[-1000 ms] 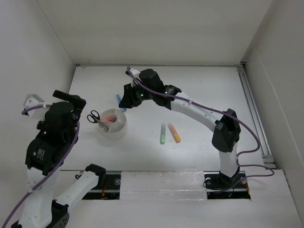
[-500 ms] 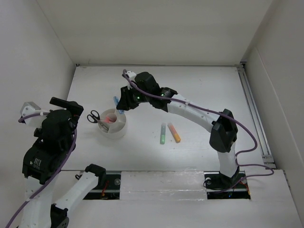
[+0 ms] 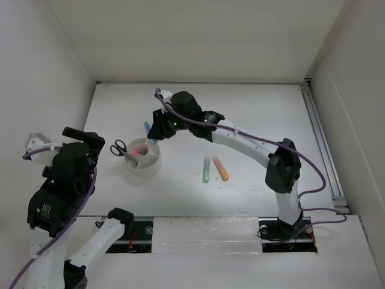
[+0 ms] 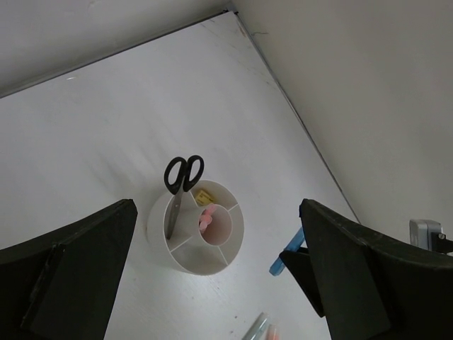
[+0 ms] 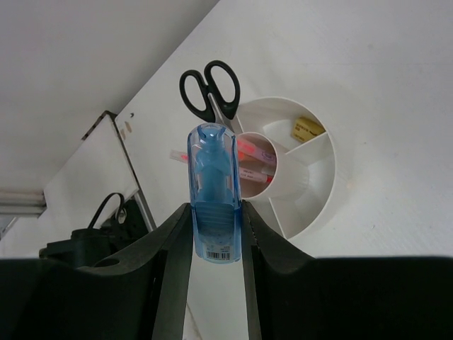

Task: Sort the stationery into containers
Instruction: Place the stationery in the storage box.

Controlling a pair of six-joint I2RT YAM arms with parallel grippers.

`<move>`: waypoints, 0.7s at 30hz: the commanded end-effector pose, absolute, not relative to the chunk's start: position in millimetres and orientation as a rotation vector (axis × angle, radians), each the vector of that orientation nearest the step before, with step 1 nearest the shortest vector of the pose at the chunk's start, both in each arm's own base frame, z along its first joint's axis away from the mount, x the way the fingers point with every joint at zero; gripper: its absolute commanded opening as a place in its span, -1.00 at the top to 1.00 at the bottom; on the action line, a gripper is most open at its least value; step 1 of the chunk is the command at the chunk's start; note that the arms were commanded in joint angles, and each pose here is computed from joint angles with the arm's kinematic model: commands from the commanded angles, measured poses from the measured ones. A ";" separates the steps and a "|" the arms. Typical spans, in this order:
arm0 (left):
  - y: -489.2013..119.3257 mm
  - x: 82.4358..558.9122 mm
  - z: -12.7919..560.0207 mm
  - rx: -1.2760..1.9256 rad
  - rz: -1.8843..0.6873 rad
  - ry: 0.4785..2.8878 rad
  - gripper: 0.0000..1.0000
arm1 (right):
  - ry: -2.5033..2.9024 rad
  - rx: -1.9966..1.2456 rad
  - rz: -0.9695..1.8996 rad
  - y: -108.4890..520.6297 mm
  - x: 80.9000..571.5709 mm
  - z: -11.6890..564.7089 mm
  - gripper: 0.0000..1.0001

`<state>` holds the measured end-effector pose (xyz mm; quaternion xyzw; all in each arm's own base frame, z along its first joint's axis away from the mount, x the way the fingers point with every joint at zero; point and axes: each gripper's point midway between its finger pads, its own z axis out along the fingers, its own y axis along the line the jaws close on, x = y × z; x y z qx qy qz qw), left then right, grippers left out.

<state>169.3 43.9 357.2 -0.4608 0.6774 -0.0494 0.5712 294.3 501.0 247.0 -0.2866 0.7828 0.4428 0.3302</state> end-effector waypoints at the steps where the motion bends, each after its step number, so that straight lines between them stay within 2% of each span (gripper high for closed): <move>1: 46.6 168.9 357.6 -1.090 -0.105 1.575 -0.98 | 1.942 -0.752 1.169 504.9 297.8 278.1 1.00; 13: 39.0 174.0 358.3 -1.034 -0.125 1.608 -0.98 | 1.940 -0.770 1.115 501.3 307.6 263.9 1.00; 21: 25.7 183.5 333.7 -0.984 -0.125 1.703 -0.98 | 1.937 -0.744 1.070 506.2 321.2 242.5 1.00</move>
